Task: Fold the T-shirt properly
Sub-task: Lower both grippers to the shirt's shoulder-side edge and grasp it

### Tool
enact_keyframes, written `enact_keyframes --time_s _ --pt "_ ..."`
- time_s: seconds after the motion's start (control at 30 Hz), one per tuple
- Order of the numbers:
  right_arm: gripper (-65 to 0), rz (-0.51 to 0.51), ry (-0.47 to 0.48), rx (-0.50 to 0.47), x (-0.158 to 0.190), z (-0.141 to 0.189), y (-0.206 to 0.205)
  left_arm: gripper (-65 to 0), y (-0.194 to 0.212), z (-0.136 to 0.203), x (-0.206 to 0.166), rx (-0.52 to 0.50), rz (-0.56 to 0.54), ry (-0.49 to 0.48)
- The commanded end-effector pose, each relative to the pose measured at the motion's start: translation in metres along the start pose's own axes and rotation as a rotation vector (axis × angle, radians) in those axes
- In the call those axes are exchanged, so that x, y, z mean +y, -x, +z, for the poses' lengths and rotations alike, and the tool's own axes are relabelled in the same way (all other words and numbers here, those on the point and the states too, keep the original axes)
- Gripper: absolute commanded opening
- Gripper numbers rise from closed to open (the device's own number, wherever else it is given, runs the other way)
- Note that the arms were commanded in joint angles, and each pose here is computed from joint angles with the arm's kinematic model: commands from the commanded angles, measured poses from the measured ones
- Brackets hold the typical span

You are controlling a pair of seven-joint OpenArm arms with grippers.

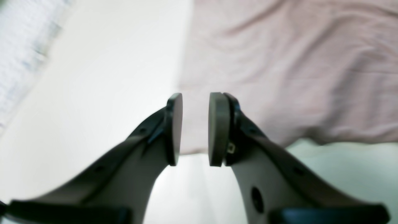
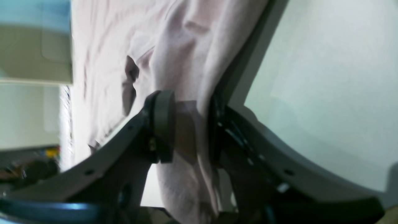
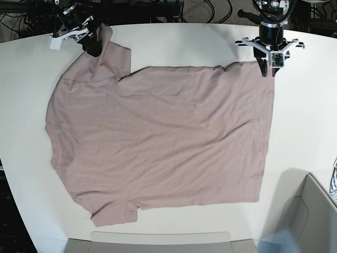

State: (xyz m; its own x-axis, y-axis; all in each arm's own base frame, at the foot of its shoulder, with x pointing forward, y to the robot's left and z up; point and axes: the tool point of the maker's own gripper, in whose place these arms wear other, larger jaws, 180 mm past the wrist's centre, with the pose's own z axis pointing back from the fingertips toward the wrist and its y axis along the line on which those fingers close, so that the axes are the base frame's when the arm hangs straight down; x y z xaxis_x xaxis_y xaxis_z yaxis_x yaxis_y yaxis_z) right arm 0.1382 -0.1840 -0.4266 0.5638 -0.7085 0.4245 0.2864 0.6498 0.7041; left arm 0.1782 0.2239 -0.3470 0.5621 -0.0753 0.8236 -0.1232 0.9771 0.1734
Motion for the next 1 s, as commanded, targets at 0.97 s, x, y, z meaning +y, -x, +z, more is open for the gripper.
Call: enact_keyframes --time_s 0.97 --pt "-47.5 0.071 0.074 0.055 -0.019 0.007 -0.002 -41.0 0.074 -0.055 0.044 0.361 0.487 0.149"
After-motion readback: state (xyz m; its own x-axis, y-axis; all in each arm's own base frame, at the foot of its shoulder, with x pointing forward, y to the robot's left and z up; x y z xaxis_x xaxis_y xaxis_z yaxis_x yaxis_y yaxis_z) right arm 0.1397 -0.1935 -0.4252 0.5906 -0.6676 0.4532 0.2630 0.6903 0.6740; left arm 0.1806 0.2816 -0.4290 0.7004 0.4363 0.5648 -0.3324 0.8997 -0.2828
